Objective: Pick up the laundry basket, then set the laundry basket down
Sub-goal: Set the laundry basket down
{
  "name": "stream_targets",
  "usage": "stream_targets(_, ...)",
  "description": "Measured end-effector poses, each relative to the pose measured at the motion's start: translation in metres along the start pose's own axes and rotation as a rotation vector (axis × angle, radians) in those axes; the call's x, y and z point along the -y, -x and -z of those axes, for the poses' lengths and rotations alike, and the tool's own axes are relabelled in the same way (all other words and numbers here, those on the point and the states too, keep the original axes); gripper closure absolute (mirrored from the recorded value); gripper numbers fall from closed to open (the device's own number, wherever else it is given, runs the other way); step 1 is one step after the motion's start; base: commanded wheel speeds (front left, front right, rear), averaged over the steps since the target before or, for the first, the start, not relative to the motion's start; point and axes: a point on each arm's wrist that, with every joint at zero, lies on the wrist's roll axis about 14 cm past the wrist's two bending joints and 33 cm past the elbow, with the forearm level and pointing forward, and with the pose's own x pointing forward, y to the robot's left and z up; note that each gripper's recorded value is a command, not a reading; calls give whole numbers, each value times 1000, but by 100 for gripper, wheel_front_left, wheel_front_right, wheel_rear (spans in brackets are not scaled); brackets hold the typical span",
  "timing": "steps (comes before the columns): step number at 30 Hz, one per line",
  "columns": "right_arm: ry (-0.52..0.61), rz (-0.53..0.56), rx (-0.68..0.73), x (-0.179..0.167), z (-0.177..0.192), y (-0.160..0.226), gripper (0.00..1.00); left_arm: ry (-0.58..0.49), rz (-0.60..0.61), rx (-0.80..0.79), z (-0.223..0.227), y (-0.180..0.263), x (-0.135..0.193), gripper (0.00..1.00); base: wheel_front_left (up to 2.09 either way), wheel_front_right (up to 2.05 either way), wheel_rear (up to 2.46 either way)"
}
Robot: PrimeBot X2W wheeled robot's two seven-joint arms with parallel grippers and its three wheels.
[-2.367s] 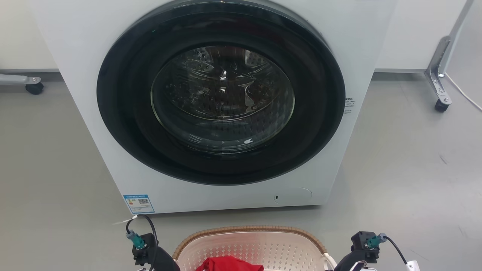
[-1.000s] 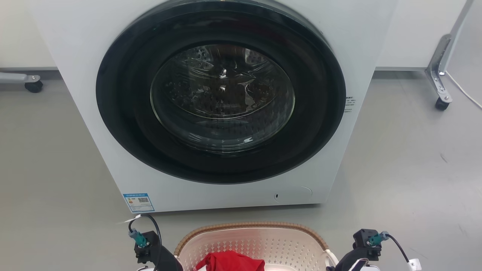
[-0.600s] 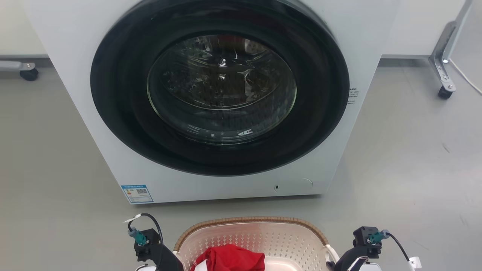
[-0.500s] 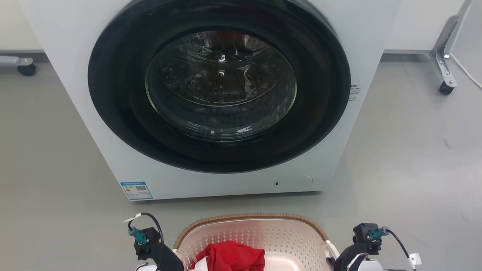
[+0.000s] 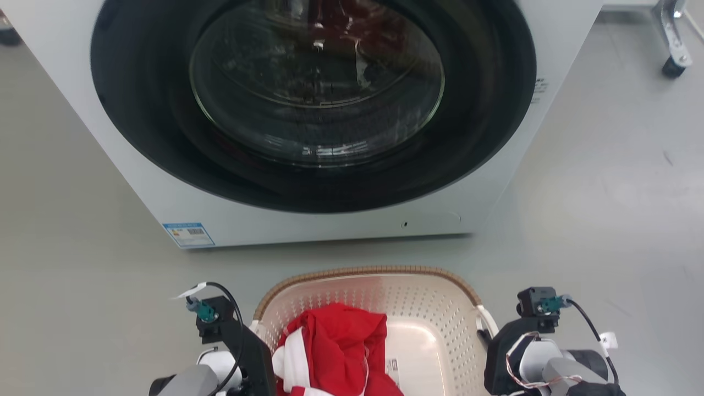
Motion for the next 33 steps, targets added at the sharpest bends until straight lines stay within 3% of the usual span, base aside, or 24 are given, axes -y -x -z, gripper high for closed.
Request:
stream_targets(15,28,-2,10,13,-17,-47,100,0,-14,11,-29,-42,-8,100,0,0,0)
stream_targets(33,59,-6,5,32,-7,-108,100,-13,-52,36,-42,-102,-30,100,0,0,0)
